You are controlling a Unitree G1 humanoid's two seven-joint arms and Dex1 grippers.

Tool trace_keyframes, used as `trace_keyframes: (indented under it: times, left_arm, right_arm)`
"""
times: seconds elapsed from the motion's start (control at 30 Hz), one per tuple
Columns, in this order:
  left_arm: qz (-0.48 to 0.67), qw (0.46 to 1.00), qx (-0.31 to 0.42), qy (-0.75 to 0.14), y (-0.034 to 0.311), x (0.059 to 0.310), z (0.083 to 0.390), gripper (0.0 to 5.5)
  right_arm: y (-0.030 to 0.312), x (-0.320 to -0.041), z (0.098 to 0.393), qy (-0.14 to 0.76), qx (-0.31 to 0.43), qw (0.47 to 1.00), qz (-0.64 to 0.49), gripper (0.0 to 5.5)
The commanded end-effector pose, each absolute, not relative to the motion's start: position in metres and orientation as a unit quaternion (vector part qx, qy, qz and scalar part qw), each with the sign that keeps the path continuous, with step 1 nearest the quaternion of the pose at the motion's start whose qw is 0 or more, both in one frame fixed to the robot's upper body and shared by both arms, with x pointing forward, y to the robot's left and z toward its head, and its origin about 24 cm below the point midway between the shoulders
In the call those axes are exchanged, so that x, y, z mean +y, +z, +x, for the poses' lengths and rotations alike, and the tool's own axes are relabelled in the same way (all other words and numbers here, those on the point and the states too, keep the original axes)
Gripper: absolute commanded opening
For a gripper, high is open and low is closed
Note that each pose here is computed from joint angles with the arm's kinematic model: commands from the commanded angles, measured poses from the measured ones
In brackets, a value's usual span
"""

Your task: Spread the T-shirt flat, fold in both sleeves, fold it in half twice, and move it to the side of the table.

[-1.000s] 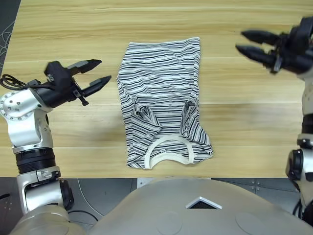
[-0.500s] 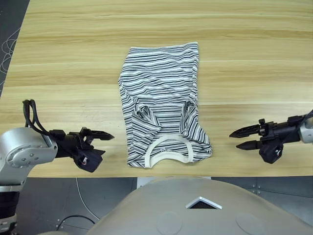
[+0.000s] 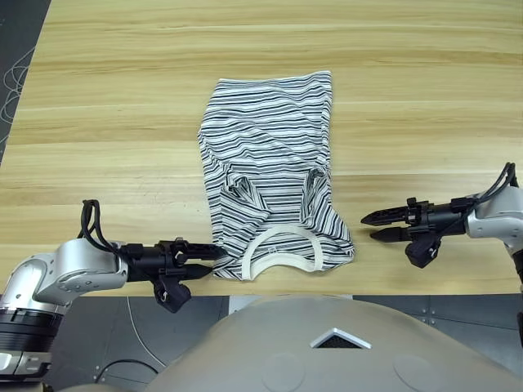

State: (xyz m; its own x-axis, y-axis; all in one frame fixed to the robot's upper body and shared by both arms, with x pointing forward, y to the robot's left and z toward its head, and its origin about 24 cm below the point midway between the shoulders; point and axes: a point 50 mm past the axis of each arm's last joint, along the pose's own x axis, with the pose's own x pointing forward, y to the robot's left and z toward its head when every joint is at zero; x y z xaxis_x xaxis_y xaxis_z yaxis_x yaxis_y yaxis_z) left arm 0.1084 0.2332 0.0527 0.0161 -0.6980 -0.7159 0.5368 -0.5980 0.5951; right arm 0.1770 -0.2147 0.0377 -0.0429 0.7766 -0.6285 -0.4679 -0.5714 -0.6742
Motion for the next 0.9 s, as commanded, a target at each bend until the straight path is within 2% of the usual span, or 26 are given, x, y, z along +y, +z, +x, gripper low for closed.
trace_keyframes:
  times: [0.03,0.63,0.87,0.9]
  left_arm:
    - [0.541,0.446,-0.082,-0.708,0.05,0.228,0.102,3.29]
    - [0.533,0.472,-0.101,-0.695,0.037,0.221,0.11,3.29]
    - [0.522,0.478,-0.091,-0.7,0.03,0.222,0.107,3.29]
    - [0.522,0.48,-0.091,-0.699,0.03,0.222,0.107,3.32]
  right_arm:
    - [0.026,-0.209,0.168,0.736,-0.131,0.412,-0.521,2.65]
    - [0.009,-0.191,0.16,0.741,-0.161,0.422,-0.497,2.65]
    - [0.001,-0.196,0.155,0.753,-0.134,0.407,-0.499,2.65]
    - [0.001,-0.196,0.154,0.755,-0.133,0.405,-0.498,2.45]
